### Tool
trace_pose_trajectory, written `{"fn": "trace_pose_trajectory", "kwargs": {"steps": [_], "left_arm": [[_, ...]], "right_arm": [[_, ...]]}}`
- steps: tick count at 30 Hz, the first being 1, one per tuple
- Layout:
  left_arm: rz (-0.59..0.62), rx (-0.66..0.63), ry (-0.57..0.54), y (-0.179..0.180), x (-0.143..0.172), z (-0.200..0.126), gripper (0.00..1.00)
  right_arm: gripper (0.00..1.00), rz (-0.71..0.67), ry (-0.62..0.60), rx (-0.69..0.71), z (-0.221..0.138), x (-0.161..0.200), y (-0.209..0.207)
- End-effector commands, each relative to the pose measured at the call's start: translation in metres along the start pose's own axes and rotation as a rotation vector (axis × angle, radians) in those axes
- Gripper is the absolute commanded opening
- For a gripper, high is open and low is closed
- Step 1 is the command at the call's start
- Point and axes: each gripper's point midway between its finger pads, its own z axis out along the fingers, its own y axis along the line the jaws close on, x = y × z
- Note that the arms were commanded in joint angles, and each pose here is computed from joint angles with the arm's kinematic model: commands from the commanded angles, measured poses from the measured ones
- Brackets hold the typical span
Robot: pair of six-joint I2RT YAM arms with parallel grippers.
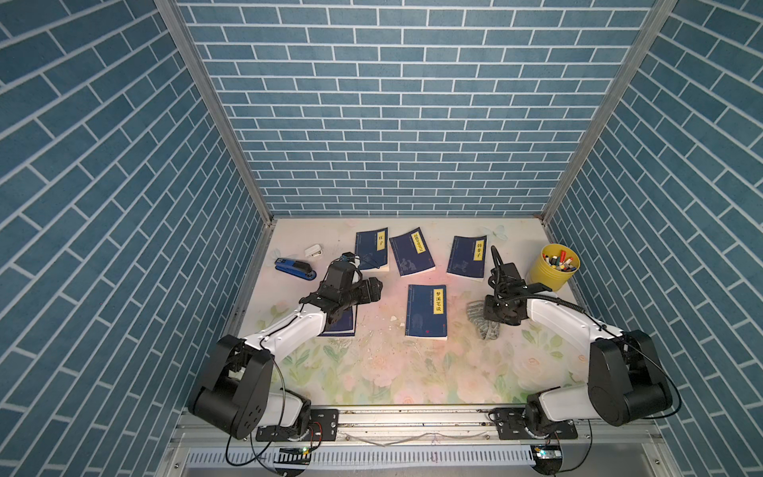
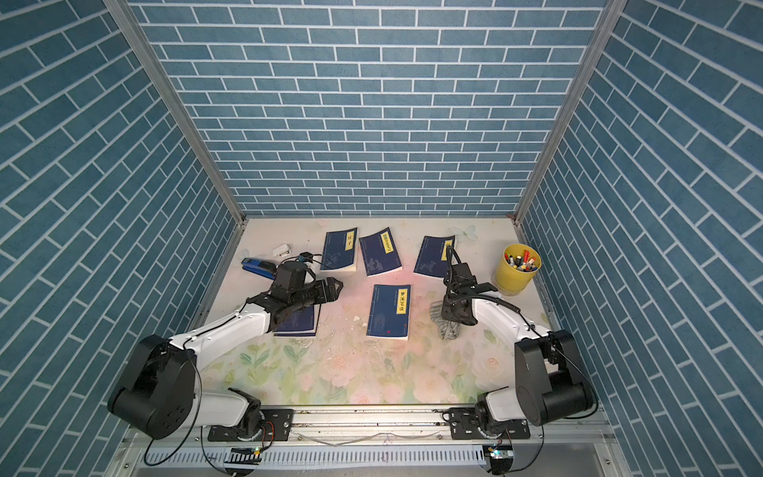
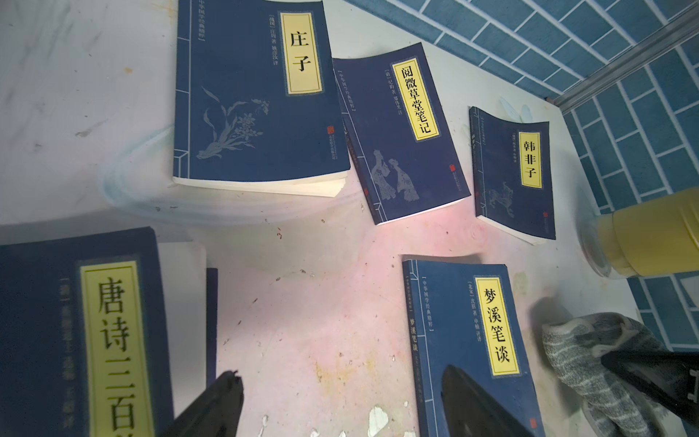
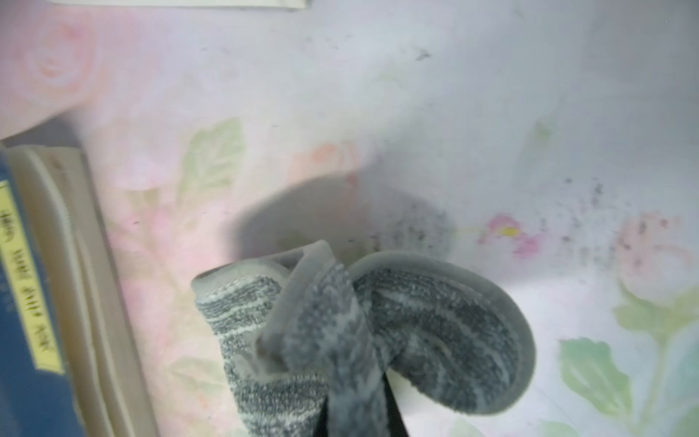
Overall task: Wipe the cover of the book
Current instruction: Place the cleaning item at the center of the board.
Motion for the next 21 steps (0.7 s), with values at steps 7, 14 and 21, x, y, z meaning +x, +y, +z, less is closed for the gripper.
{"fn": "trace_pose_trajectory", "kwargs": {"steps": [7,14,21], "left_arm": [[0.043,0.062,0.056,-0.024,0.015,0.018,0.86],[0.060,0.078,0.082,-0.040,0.026,0.030,0.86],[0.067,0.090,0.117,-0.056,0.041,0.047,0.85]], "right_arm": [[0.54,-0.050,-0.018,0.136,-0.029,-0.013,-0.020],[0.61,-0.121,-0.085,0.132,-0.065,-0.029,-0.004],[0.57,-0.186,-0.075,-0.105,-0.047,-0.015,0.076]]}}
